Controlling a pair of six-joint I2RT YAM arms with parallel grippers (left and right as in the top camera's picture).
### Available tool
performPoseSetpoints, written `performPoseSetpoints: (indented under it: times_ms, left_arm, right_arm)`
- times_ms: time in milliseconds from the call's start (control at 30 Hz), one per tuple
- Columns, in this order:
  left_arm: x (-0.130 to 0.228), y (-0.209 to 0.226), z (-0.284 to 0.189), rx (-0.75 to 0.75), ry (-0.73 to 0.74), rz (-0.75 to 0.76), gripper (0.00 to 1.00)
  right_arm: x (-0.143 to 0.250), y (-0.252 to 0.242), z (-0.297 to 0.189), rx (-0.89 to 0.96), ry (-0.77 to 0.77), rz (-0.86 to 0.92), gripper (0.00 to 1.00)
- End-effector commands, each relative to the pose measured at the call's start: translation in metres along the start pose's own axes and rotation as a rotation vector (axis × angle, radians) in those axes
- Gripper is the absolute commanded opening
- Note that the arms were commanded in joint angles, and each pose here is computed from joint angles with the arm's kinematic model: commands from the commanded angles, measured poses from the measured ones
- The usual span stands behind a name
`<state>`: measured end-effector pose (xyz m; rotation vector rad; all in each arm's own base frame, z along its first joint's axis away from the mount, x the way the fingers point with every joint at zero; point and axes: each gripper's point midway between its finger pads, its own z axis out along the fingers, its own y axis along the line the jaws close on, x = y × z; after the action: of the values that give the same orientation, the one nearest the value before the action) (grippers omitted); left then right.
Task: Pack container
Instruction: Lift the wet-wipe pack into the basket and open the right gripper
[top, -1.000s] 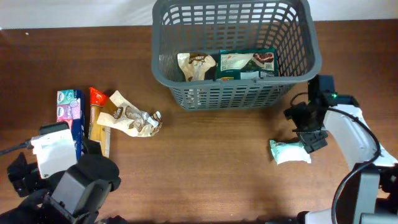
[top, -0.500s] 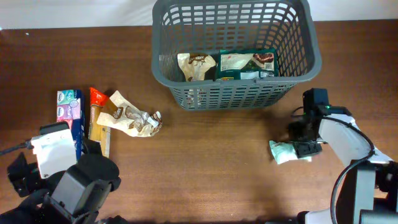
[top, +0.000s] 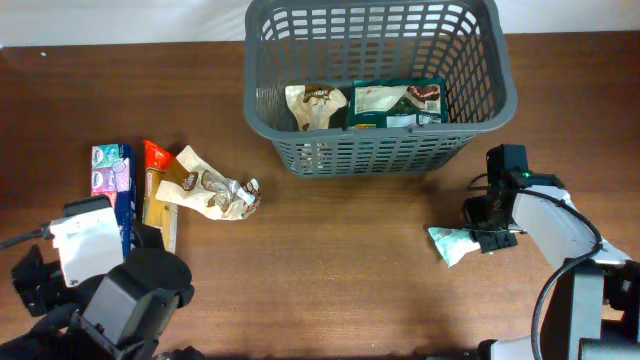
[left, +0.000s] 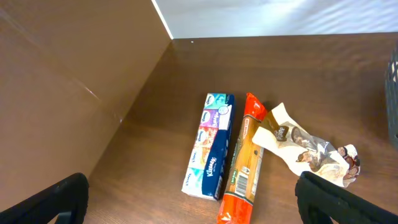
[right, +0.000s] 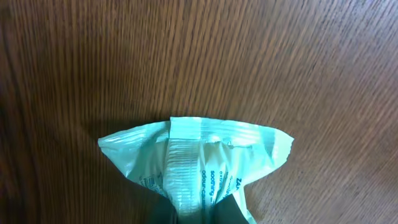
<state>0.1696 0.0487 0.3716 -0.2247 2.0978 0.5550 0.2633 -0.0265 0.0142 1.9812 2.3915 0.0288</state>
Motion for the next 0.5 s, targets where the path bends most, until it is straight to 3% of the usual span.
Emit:
performPoseSetpoints:
  times_ms: [0,100,233,300,467]
  left_arm:
    - [0.001,0.000,0.001,-0.004,0.003,0.015,0.99]
    - [0.001,0.000,0.001,-0.004,0.004,0.015,0.99]
    - [0.000,0.001,0.001,-0.011,-0.003,0.013,0.99]
    - [-0.002,0.002,0.001,-0.018,-0.009,0.010,0.99]
    - [-0.004,0.001,0.001,-0.014,-0.016,-0.002,0.99]
  right_arm:
    - [-0.026,-0.014,0.001,0.041,-0.100,0.050,0.03]
    - [-0.058,-0.023,-0.004,0.044,-0.150,0.126,0.03]
    - [-0.097,-0.027,-0.012,0.027,-0.198,0.088,0.04]
    - [-0.114,-0.024,-0.020,0.005,-0.207,0.022,0.04]
    - [-0.154,0.040,-0.084,-0.222,-0.276,-0.392,0.03]
